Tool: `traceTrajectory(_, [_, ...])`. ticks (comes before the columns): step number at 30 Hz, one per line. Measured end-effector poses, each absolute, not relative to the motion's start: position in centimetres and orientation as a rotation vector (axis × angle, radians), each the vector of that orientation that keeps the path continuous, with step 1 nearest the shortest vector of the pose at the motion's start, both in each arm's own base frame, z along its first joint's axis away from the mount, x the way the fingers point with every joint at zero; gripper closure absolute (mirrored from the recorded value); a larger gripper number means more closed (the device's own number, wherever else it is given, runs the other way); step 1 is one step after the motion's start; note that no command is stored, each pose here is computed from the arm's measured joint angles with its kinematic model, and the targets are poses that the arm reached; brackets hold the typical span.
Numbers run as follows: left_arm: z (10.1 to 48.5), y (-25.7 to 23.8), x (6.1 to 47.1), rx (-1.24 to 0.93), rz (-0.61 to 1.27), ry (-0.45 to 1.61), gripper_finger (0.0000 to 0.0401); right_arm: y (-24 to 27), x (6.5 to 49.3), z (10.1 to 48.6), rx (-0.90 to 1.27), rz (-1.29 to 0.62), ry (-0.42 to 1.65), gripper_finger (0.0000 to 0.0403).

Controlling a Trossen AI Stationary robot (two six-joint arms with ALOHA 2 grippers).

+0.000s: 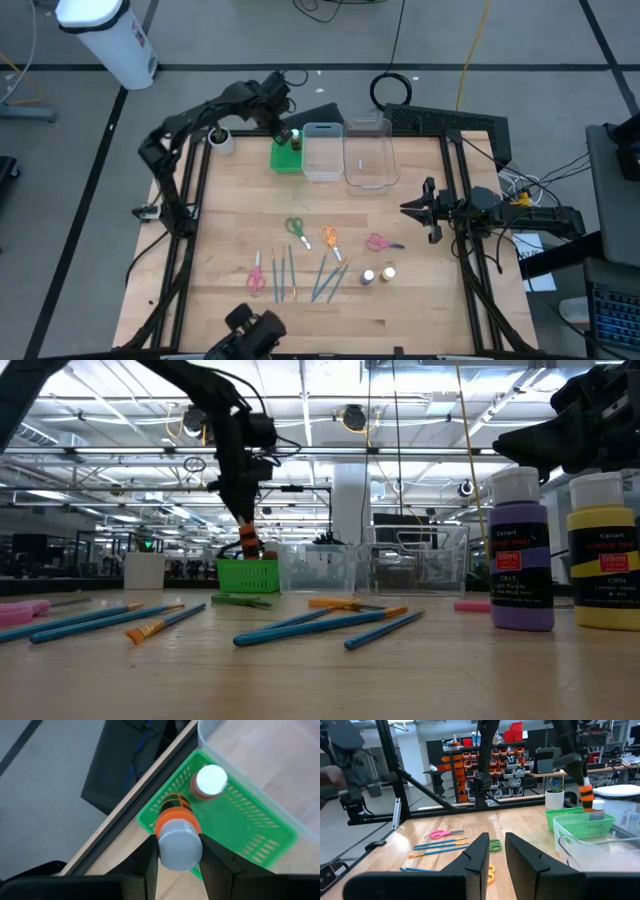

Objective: Pick & Place Paint Supplies
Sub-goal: Put the orange paint bottle into the green bin

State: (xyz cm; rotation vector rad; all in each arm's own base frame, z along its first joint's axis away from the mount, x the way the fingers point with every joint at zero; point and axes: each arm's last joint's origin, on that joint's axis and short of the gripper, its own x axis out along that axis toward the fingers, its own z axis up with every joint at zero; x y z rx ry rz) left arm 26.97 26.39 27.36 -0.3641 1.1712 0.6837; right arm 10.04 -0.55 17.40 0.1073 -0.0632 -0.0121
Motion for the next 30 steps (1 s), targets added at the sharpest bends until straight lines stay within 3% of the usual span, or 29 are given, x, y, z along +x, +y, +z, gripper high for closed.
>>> traceTrajectory(17, [22.6, 27.2, 28.7, -0.378, 0.667, 1.324, 0.0284, -0.5, 10.0, 17.4, 0.107, -0.012, -0.063, 0.0348])
traceTrajectory(25, [22.8, 26.2, 29.5, -0.33, 0.628, 1.331, 0.0156, -0.5, 10.0, 17.4, 0.108, -0.013, -0.063, 0.0348])
traceTrajectory(30, [23.9, 25.5, 29.6, -0.314, 0.624, 1.304, 0.0111, -0.5, 10.0, 17.4, 0.107, -0.012, -0.063, 0.0348])
